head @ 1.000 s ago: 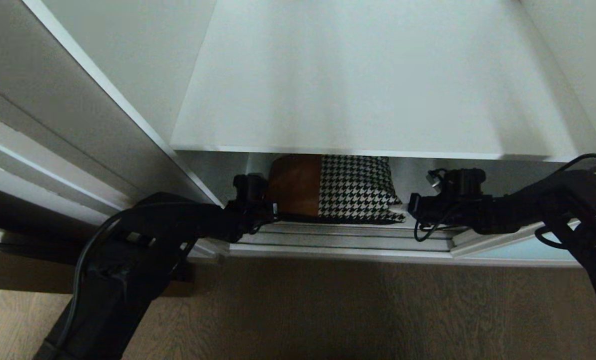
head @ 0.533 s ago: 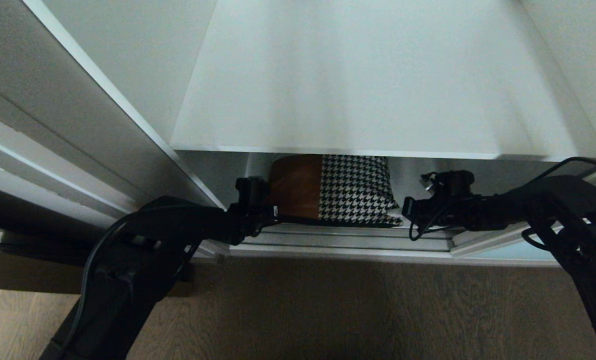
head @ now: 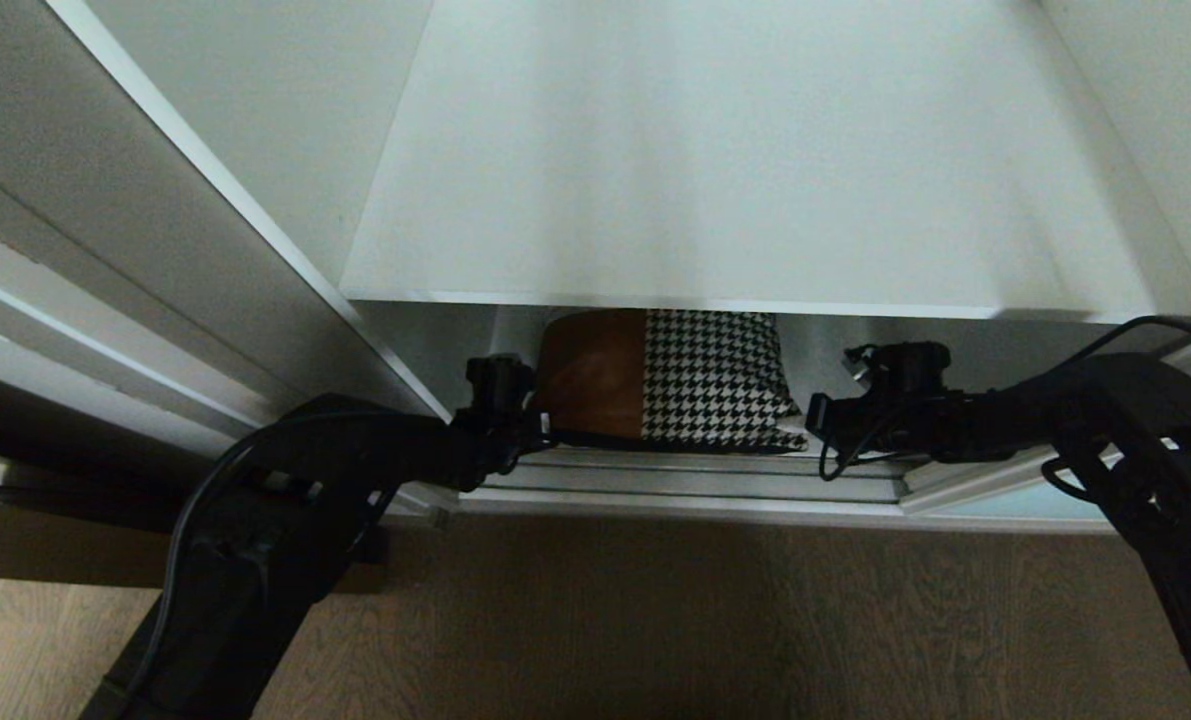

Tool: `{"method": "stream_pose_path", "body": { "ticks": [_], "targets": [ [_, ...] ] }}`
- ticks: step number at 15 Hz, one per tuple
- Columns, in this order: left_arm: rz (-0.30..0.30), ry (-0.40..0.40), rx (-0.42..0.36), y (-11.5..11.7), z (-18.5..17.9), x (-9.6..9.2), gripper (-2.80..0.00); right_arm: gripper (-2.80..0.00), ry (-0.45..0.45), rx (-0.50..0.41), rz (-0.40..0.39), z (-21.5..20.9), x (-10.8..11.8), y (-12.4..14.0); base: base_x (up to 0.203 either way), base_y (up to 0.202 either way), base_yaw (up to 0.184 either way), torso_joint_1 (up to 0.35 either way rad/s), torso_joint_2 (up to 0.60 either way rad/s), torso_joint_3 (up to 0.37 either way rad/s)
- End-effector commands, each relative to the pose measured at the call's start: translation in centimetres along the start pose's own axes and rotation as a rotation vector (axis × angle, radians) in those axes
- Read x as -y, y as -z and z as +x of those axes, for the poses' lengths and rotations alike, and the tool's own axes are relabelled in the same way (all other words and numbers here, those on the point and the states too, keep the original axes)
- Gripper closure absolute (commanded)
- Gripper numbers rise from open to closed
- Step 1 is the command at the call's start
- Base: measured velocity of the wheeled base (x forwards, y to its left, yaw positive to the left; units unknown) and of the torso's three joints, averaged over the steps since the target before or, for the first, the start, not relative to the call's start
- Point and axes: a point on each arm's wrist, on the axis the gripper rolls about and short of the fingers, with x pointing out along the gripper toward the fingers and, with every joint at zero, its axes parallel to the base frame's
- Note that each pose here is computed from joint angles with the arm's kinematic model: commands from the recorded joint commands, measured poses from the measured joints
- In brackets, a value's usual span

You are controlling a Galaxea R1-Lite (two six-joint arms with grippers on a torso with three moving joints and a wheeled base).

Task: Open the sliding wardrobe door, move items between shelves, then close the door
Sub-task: Place the pillow on the lower shelf

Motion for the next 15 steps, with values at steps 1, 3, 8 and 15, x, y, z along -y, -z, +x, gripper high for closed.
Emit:
{"method": "stream_pose_path", "body": {
  "ticks": [1,3,8,15],
  "targets": [
    [-0.012,0.000,0.021,0.0,0.0,0.1,-2.80,0.00,-0.007,-0.010,0.001,-0.1,-0.3,0.3,0.000,0.000,0.000,0.000,0.00,0.000],
    [-0.054,-0.021,0.056,-1.4,-0.9,0.1,-2.80,0.00,-0.007,-0.024,-0.023,0.0,-0.3,0.6,0.000,0.000,0.000,0.000,0.00,0.000],
    [-0.072,0.162,-0.027,-1.7,-6.2,0.3,-2.80,-0.59,-0.005,-0.035,-0.047,0.1,-0.3,1.0,0.000,0.000,0.000,0.000,0.00,0.000],
    [-0.072,0.278,-0.007,-0.6,-7.4,0.5,-2.80,-2.80,-0.023,-0.015,-0.079,-1.2,-1.5,0.7,0.000,0.000,0.000,0.000,0.00,0.000]
  ]
}}
